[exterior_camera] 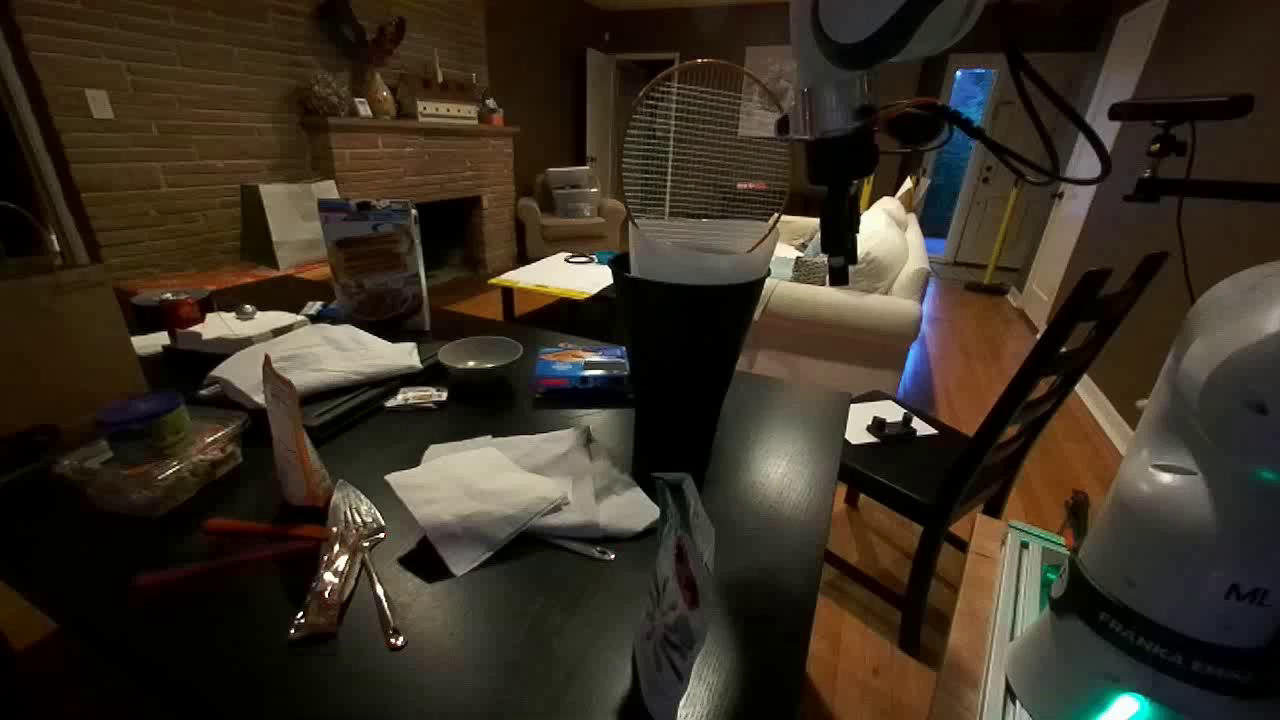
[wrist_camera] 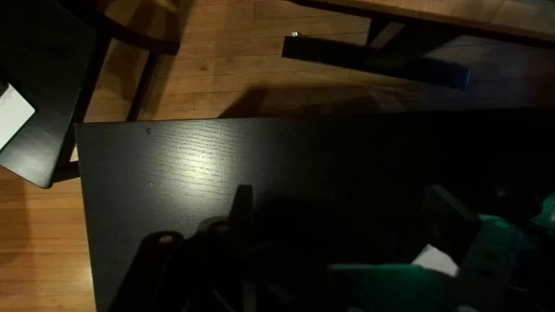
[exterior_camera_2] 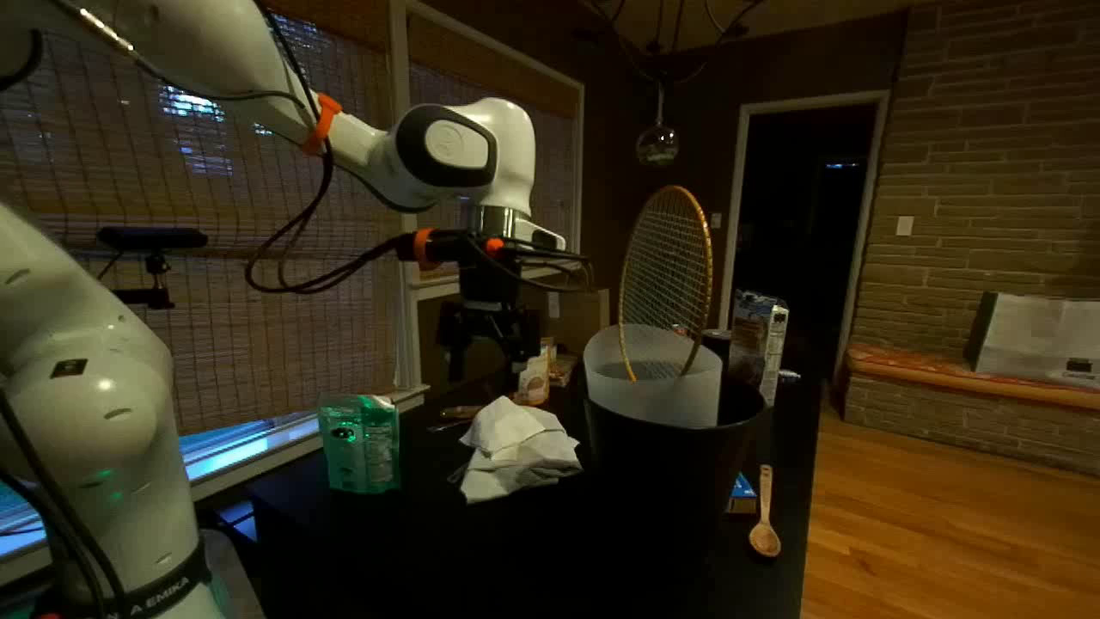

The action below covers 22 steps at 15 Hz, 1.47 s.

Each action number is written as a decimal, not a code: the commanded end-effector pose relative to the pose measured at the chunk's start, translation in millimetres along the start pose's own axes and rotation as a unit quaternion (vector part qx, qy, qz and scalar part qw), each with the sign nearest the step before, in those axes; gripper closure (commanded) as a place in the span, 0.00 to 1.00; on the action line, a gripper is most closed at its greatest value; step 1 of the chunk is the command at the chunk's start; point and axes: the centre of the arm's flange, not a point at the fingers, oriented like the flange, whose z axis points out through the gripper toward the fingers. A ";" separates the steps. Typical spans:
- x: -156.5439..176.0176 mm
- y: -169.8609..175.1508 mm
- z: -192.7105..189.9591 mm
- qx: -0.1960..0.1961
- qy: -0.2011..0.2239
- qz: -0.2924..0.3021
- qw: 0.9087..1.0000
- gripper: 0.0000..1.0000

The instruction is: Pick up the clear bin from the black bin and put it on the table

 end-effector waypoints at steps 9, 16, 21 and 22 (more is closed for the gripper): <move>6.2 1.0 0.2 -0.010 0.034 0.066 0.997 0.00; 22.2 58.3 -36.1 0.038 0.099 0.225 0.969 0.00; 8.6 59.6 -34.5 0.046 0.099 0.231 0.967 0.00; 15.5 56.1 -31.9 0.058 0.098 0.253 0.961 0.00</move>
